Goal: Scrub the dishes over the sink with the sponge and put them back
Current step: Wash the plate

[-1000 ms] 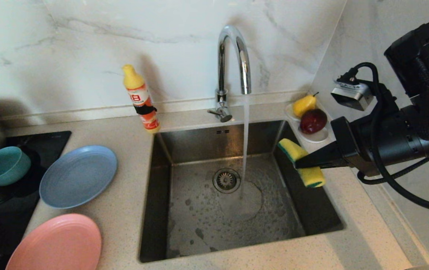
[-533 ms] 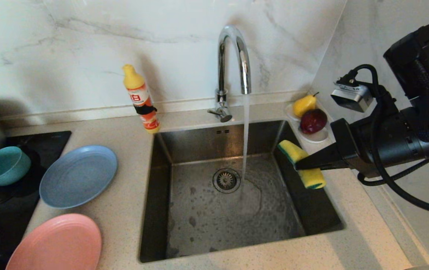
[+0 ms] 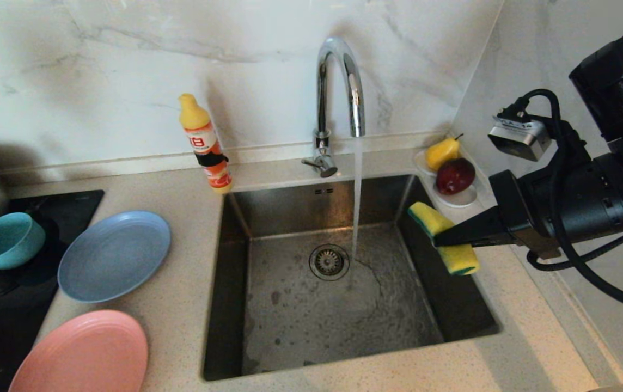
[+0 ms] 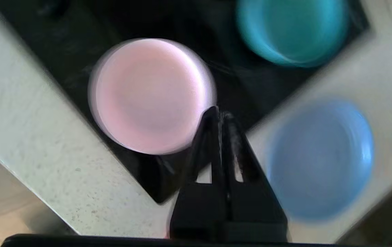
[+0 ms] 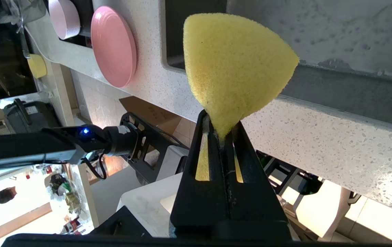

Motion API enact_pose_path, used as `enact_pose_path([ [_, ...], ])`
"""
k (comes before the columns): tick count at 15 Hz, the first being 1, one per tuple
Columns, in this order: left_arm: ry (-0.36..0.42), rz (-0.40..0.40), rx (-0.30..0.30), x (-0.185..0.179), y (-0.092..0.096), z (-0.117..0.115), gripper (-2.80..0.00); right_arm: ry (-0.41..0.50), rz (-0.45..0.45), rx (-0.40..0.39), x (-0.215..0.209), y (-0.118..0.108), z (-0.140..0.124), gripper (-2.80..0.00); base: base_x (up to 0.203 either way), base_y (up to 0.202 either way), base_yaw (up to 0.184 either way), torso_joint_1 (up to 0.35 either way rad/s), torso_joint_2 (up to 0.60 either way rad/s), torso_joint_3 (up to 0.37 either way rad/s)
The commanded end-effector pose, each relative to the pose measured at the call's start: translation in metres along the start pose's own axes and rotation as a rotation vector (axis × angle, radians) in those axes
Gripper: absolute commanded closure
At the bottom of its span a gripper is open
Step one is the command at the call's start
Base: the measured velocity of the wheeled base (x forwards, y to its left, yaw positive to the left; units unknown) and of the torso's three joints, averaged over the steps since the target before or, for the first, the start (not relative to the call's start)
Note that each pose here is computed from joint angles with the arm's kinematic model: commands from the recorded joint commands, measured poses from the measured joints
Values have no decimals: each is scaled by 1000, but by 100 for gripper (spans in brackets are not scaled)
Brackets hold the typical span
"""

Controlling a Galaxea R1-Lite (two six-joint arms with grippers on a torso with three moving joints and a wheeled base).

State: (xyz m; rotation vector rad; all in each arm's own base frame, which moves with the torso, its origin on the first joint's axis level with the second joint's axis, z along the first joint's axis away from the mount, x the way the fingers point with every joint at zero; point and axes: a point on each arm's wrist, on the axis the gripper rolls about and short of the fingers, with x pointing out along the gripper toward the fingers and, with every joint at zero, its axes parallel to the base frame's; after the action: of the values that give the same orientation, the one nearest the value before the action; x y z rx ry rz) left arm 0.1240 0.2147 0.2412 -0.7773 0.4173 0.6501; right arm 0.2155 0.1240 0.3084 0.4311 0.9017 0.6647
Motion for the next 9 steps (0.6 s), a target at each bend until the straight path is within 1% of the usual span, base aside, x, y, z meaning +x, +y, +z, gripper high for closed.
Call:
enact_pose_path([
  [1,47,-62,156,-24,-37,-16,0,4,-2,6,-1,-1,-1,0,0,0,0,0,0,0],
  [3,136,-73,247,-20,-58,-25,0,8,-4,8,-1,-1,-3,0,0,0,0,0,0,0],
  [5,199,-117,329,-12,-79,-35,0,10,-5,9,1,-2,-2,0,0,0,0,0,0,0],
  [6,228,-126,368,-4,-87,-40,0,9,-5,9,1,-2,-2,0,0,0,0,0,0,0],
  [7,266,-109,416,10,-95,-45,0,9,-4,8,1,-2,-1,0,0,0,0,0,0,0],
  [9,322,-11,475,42,-100,-53,0,13,-7,10,3,-3,-1,0,0,0,0,0,0,0],
])
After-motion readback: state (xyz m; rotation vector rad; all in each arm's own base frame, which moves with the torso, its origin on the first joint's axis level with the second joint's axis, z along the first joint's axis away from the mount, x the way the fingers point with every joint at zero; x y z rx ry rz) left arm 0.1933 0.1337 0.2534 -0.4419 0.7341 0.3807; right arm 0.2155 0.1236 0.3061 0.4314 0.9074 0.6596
